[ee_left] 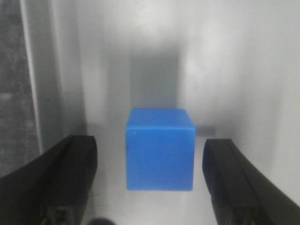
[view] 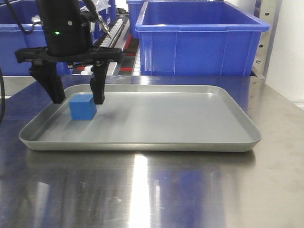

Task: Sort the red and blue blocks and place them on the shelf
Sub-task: 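Lower the left gripper around the blue cube and close it, then lift the blue cube with the left gripper off the tray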

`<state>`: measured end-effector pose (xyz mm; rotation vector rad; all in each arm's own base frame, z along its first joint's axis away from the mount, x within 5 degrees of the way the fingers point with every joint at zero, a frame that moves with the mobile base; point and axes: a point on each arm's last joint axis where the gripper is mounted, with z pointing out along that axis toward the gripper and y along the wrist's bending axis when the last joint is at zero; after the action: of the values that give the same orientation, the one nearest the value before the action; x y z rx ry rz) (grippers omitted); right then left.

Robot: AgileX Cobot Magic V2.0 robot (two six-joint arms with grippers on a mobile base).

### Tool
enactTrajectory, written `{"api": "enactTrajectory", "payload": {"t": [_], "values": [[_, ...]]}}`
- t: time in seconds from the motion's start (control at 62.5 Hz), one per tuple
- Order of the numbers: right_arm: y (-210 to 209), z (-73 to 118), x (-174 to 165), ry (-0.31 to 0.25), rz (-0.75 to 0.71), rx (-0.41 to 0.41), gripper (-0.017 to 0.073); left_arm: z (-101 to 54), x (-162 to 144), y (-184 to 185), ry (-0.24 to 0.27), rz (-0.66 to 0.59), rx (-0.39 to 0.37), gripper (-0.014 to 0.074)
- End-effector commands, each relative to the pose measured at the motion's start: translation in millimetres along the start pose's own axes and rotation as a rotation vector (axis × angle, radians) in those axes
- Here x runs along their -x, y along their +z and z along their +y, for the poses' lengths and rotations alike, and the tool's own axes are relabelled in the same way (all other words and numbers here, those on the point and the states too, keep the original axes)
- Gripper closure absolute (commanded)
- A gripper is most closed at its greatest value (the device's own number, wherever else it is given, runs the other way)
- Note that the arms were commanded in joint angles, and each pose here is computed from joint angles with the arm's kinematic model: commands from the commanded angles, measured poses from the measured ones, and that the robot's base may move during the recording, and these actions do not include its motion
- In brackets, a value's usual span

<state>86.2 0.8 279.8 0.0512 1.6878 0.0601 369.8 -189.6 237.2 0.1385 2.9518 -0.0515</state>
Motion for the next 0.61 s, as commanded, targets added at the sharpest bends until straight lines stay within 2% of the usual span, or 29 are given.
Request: {"api": "enactTrajectory", "payload": {"t": [0.0,0.464,0.528,0.592], "values": [[-1.6,1.0,17.0,-0.016,-0.108,0.005,0.0508,-3.3,3.5,-24.9,-0.013,-0.069,-0.040,0.0101],[-1.6,1.0,17.0,-0.016,-0.108,0.005,0.0508,-4.6,4.1,-16.5,-0.021,-0.049,-0.038,0.0105],[-1.6,1.0,17.0,-0.016,-0.108,0.005,0.0508,-4.7,4.1,-16.5,-0.036,-0.048,-0.040,0.0132],[-1.6,1.0,17.0,-0.016,-0.108,0.005,0.0508,-4.9,4.1,-16.7,-0.037,-0.048,-0.042,0.0198]]}}
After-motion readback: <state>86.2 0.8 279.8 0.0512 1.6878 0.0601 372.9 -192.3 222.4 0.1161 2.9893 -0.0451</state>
